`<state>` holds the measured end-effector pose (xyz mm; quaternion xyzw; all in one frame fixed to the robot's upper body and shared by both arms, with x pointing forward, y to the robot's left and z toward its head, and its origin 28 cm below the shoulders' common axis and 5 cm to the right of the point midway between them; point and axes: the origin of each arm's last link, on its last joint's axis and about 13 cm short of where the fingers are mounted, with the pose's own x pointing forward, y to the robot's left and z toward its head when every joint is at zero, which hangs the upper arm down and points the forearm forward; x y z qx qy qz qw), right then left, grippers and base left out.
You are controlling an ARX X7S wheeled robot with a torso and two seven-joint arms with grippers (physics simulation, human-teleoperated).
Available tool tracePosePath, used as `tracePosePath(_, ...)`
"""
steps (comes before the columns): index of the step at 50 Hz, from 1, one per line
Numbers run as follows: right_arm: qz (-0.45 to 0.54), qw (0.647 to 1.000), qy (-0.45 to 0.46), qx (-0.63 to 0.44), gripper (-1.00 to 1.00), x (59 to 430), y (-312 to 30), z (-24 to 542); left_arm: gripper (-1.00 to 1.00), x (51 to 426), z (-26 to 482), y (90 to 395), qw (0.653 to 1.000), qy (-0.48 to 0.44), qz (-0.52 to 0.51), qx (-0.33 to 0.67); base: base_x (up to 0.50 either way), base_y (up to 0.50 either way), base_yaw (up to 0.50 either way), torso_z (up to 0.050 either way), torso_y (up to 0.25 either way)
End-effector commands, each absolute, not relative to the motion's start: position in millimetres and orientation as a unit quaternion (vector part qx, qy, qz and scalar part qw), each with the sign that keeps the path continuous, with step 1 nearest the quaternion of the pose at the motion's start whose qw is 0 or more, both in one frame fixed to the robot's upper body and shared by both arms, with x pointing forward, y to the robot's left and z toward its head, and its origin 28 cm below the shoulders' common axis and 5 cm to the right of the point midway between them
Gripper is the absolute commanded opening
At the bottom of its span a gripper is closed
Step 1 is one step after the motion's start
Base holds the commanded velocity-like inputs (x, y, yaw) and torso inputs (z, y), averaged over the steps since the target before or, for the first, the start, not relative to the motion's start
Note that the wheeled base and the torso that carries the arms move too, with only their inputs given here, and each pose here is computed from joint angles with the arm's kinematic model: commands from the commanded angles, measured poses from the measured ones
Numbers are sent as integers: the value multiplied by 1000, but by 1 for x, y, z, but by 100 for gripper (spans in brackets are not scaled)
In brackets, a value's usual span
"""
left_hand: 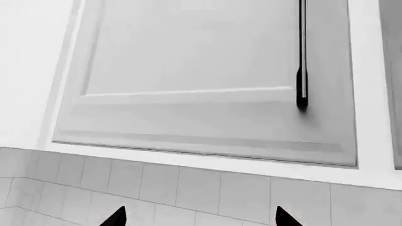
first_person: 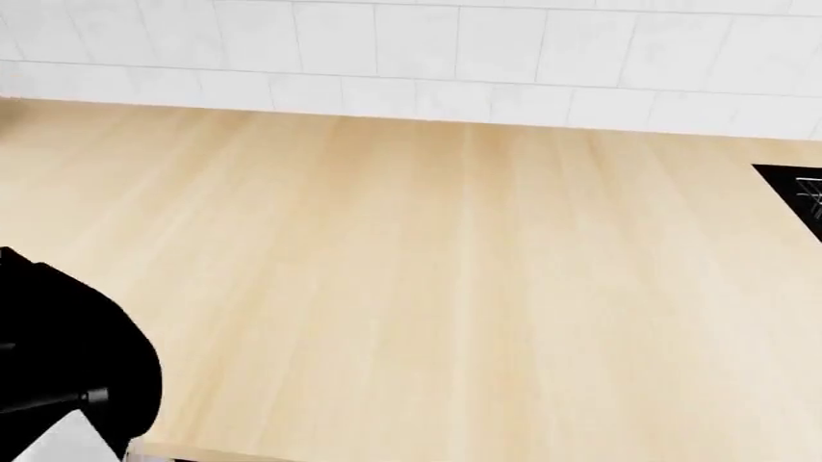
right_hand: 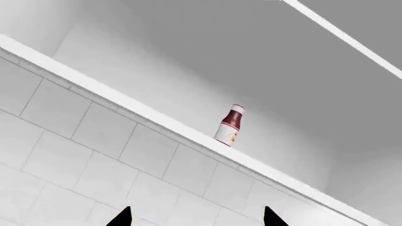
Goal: Pick and place the shaker into the drawer. Then close the cabinet.
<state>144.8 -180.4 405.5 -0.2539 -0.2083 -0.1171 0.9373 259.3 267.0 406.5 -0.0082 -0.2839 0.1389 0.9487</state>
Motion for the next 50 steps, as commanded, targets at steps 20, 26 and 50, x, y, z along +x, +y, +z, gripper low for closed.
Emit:
tracePosePath(20, -159, 955, -174, -179, 100, 143, -200, 383, 100, 155, 621, 126, 774, -607, -62, 169, 0, 0, 0, 0, 3)
tracePosePath(26, -196, 955, -116, -192, 100, 138, -208, 376, 100, 235, 606, 103, 801, -536, -50, 260, 0, 0, 0, 0, 2)
tracePosePath(50, -230, 936, 2, -265, 100, 133, -212, 361, 100, 320, 541, 105, 841, -409, -22, 354, 0, 0, 0, 0, 0)
